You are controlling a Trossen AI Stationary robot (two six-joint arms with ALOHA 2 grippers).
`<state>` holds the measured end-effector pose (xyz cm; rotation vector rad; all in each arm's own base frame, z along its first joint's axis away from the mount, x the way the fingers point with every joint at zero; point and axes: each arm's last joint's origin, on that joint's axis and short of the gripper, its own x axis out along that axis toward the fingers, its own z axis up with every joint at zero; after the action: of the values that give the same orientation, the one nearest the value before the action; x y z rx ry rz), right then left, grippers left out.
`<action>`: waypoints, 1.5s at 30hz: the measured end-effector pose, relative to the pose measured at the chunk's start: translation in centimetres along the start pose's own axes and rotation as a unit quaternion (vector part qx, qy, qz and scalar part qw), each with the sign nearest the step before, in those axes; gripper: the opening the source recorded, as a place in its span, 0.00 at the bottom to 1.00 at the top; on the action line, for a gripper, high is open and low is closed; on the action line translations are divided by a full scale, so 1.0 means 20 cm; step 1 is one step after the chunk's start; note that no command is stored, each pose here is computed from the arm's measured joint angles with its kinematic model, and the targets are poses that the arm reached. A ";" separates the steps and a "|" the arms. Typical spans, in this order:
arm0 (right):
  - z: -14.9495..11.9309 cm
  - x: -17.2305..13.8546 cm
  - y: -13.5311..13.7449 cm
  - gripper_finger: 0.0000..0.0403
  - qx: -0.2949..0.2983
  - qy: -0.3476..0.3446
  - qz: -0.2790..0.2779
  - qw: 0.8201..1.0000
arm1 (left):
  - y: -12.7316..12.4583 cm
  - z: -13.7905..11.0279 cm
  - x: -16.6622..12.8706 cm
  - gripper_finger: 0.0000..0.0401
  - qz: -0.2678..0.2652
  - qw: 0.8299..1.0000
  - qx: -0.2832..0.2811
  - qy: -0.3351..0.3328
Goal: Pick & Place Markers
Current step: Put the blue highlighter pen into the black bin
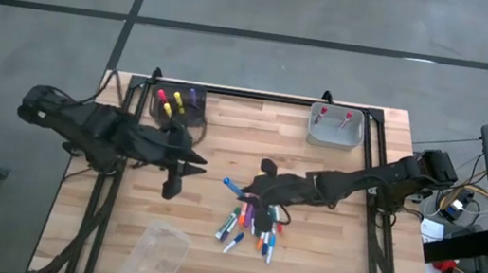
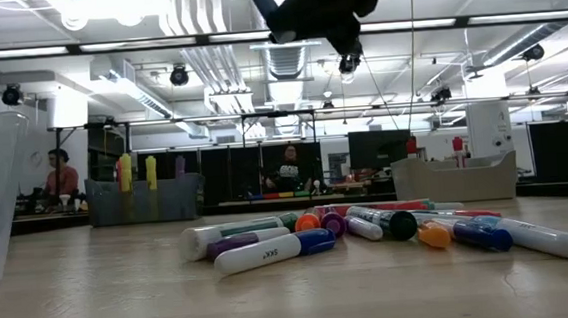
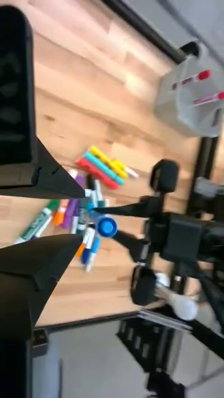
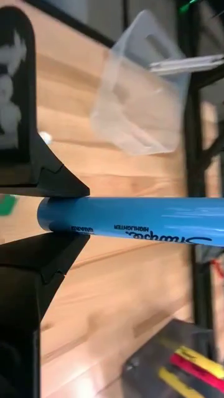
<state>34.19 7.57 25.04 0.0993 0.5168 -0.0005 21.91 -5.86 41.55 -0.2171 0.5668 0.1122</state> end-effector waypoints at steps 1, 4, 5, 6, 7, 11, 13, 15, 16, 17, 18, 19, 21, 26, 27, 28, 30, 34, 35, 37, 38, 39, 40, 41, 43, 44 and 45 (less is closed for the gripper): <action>0.01 0.00 0.00 0.19 -0.002 0.010 -0.002 1.000 | -0.01 0.01 0.02 0.23 -0.003 1.000 -0.001 0.008; 0.03 -0.02 0.00 0.18 -0.011 0.042 -0.007 0.999 | -0.04 0.04 0.06 0.23 -0.022 0.999 -0.014 0.022; 0.04 -0.03 0.00 0.18 -0.014 0.055 -0.010 0.998 | -0.05 0.05 0.07 0.23 -0.030 0.999 -0.017 0.028; 0.04 -0.04 0.00 0.19 -0.017 0.067 -0.012 0.998 | -0.05 0.05 0.09 0.23 -0.036 0.999 -0.017 0.035; 0.05 -0.05 0.00 0.19 -0.019 0.079 -0.015 0.997 | -0.06 0.06 0.11 0.23 -0.039 0.998 -0.019 0.040; 0.08 -0.06 0.01 0.19 -0.025 0.089 -0.017 0.996 | -0.08 0.06 0.18 0.23 -0.033 0.998 -0.012 0.054; 0.10 -0.07 0.01 0.18 -0.030 0.087 -0.016 0.996 | -0.08 0.06 0.21 0.23 -0.025 0.998 -0.004 0.059; 0.11 -0.07 0.01 0.19 -0.031 0.085 -0.015 0.996 | -0.08 0.05 0.26 0.23 -0.018 0.998 -0.004 0.068; 0.11 -0.07 0.01 0.19 -0.030 0.084 -0.015 0.996 | -0.08 0.05 0.28 0.23 -0.014 0.997 -0.002 0.073; 0.11 -0.07 0.01 0.19 -0.031 0.085 -0.015 0.996 | -0.08 0.05 0.30 0.23 -0.011 0.997 0.000 0.077; 0.11 -0.07 0.01 0.19 -0.031 0.086 -0.015 0.996 | -0.07 0.04 0.31 0.23 -0.009 0.997 0.003 0.080; 0.11 -0.07 0.01 0.19 -0.031 0.088 -0.016 0.996 | -0.07 0.04 0.32 0.23 -0.007 0.997 0.007 0.082; 0.11 -0.07 0.01 0.18 -0.031 0.089 -0.016 0.995 | -0.07 0.05 0.34 0.23 -0.007 0.997 0.009 0.079; 0.10 -0.07 0.01 0.18 -0.030 0.093 -0.017 0.995 | -0.04 0.07 0.35 0.24 -0.006 0.997 0.003 0.071; 0.10 -0.07 0.01 0.19 -0.030 0.092 -0.017 0.995 | -0.03 0.08 0.36 0.24 -0.005 0.997 0.001 0.072; 0.10 -0.07 0.01 0.18 -0.030 0.092 -0.017 0.995 | -0.02 0.08 0.36 0.24 -0.008 0.997 -0.001 0.074; 0.10 -0.07 0.01 0.18 -0.030 0.093 -0.017 0.995 | -0.02 0.08 0.38 0.24 -0.020 0.997 -0.005 0.077; 0.10 -0.07 0.01 0.19 -0.033 0.097 -0.015 0.995 | -0.02 0.08 0.41 0.24 -0.041 0.996 -0.004 0.080; 0.10 -0.07 0.01 0.19 -0.033 0.097 -0.015 0.995 | -0.03 0.08 0.41 0.24 -0.044 0.996 -0.004 0.081; 0.10 -0.07 0.01 0.19 -0.033 0.098 -0.015 0.995 | -0.03 0.08 0.42 0.24 -0.047 0.995 -0.005 0.083; 0.10 -0.07 0.01 0.19 -0.033 0.098 -0.015 0.994 | -0.03 0.08 0.42 0.24 -0.047 0.995 -0.005 0.085; 0.10 -0.07 0.01 0.18 -0.034 0.099 -0.015 0.994 | -0.03 0.08 0.41 0.24 -0.050 0.995 -0.006 0.085; 0.10 -0.07 0.01 0.18 -0.034 0.099 -0.016 0.994 | -0.02 0.08 0.40 0.24 -0.051 0.995 -0.006 0.087; 0.10 -0.07 0.01 0.18 -0.033 0.099 -0.016 0.994 | -0.02 0.08 0.39 0.24 -0.054 0.995 -0.007 0.087; 0.09 -0.07 0.01 0.18 -0.032 0.100 -0.018 0.994 | -0.02 0.08 0.37 0.24 -0.056 0.994 -0.007 0.091; 0.09 -0.07 0.01 0.18 -0.032 0.101 -0.019 0.994 | -0.02 0.08 0.36 0.24 -0.057 0.994 -0.009 0.089; 0.09 -0.07 0.01 0.18 -0.032 0.102 -0.021 0.994 | -0.02 0.09 0.34 0.24 -0.059 0.995 -0.010 0.084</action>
<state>33.84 7.49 27.38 0.0263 0.7225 -0.0143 28.66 -5.45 39.35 -0.2804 0.7193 -0.0162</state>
